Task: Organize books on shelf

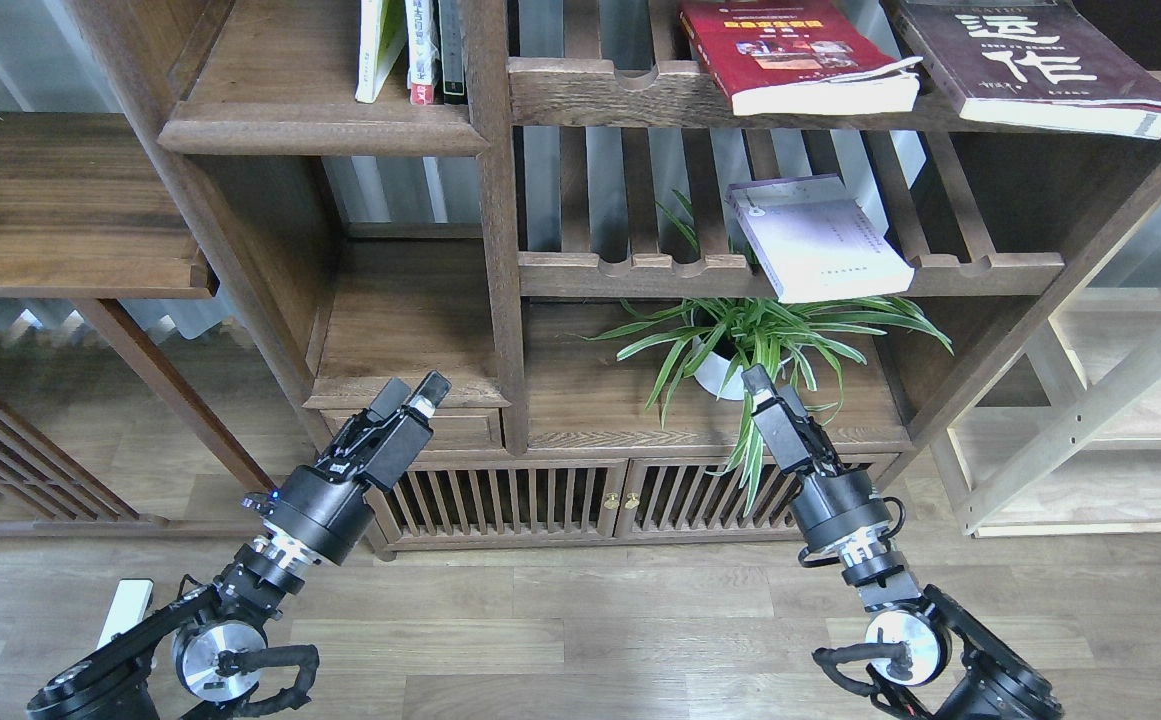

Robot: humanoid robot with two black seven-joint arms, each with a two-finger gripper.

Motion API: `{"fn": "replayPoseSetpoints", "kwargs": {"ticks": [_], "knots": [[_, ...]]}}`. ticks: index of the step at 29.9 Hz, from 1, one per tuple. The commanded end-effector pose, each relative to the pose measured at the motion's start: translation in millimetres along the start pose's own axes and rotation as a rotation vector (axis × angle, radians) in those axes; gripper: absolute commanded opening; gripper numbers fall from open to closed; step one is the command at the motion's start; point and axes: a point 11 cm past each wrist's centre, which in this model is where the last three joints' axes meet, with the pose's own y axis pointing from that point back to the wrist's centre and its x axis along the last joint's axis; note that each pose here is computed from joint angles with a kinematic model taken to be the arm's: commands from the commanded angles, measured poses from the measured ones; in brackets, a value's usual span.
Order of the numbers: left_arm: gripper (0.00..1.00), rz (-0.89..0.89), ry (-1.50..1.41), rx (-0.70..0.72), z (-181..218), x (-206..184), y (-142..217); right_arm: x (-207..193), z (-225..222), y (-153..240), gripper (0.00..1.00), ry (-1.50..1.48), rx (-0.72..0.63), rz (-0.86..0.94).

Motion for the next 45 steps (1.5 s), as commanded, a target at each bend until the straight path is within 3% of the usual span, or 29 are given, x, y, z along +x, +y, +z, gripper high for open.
{"fn": "replayPoseSetpoints", "kwargs": {"ticks": [1,45], "knots": [[0.99,0.001,0.0,-0.008,2.3,0.4,-0.9,0.2,1.3,1.2,1.0,-0.004,0.0,0.003],[0.99,-0.011,0.01,-0.013,0.2,-4.7,-5.5,0.4,11.3,7.3,1.0,-0.046,0.006,0.027]]}}
